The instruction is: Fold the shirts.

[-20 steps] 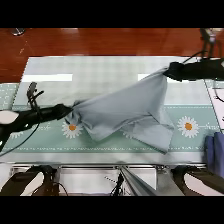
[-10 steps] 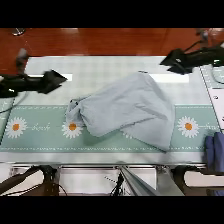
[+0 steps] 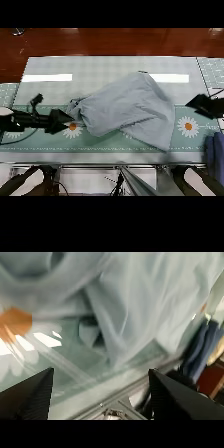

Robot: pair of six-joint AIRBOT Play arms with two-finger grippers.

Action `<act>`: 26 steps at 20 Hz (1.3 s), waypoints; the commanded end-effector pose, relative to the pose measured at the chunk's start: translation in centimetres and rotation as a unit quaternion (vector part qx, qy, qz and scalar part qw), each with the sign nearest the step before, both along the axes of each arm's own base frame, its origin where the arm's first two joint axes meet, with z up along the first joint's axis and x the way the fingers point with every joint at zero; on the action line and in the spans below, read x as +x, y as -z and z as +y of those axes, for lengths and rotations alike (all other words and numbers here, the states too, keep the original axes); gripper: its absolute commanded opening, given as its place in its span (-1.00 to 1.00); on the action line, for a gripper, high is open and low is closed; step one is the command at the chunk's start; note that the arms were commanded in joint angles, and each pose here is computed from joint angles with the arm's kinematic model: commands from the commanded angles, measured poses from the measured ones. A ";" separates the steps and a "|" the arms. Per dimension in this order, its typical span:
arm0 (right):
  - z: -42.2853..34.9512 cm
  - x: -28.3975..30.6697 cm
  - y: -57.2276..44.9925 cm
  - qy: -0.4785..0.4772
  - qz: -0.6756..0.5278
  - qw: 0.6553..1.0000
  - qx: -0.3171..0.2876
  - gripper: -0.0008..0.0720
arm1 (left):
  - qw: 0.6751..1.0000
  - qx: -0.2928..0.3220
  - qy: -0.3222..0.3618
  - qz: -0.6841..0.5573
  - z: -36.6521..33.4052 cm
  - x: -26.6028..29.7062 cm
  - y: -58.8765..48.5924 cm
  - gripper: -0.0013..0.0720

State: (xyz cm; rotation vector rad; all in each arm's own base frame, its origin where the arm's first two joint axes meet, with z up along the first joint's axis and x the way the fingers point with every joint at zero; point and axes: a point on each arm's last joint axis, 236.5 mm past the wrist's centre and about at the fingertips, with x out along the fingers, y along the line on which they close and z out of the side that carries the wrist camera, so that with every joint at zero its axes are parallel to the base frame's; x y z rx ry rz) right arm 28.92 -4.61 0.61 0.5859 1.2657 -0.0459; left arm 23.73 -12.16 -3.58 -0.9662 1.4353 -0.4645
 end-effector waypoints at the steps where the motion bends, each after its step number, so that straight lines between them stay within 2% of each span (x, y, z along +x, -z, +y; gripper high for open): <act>1: 1.3 -5.2 4.5 0.010 0.044 0.999 0.001 0.73 | 0.999 -0.034 -0.008 0.002 -4.8 -3.1 3.3 0.96; 6: 2.1 -6.5 5.2 0.004 0.067 0.998 0.015 0.73 | 0.999 -0.001 0.016 -0.046 -9.2 -2.7 5.1 0.95; 10: 1.4 -7.8 5.7 -0.003 0.092 0.996 -0.004 0.73 | 0.997 -0.025 0.026 -0.074 -11.7 -2.2 4.9 0.94; 11: 0.9 -8.2 5.9 0.000 0.102 0.995 -0.015 0.73 | 0.996 -0.033 0.028 -0.081 -12.0 -2.0 4.6 0.69; 12: 0.6 -8.6 6.1 0.002 0.113 0.993 -0.021 0.73 | 0.994 -0.037 0.040 -0.091 -12.2 -1.9 4.3 -0.49; 13: 0.6 -9.2 6.2 -0.002 0.124 0.992 -0.021 0.73 | 0.993 -0.039 0.047 -0.099 -12.4 -1.7 4.1 -0.89; 16: 2.5 -11.0 7.3 -0.008 0.155 0.988 0.013 0.73 | 0.992 -0.042 0.047 -0.112 -12.7 -0.8 3.4 -0.89; 19: 5.0 -12.9 9.3 -0.047 0.180 0.982 0.020 0.73 | 0.991 -0.043 0.048 -0.116 -12.7 -0.5 3.1 -0.89; 22: 7.5 -12.7 9.5 -0.072 0.168 0.982 0.049 0.73 | 0.991 -0.042 0.048 -0.116 -12.7 -0.5 3.2 -0.89; 26: 8.3 -12.9 9.6 -0.085 0.174 0.980 0.055 0.73 | 0.991 -0.042 0.048 -0.116 -12.7 -0.5 3.2 -0.89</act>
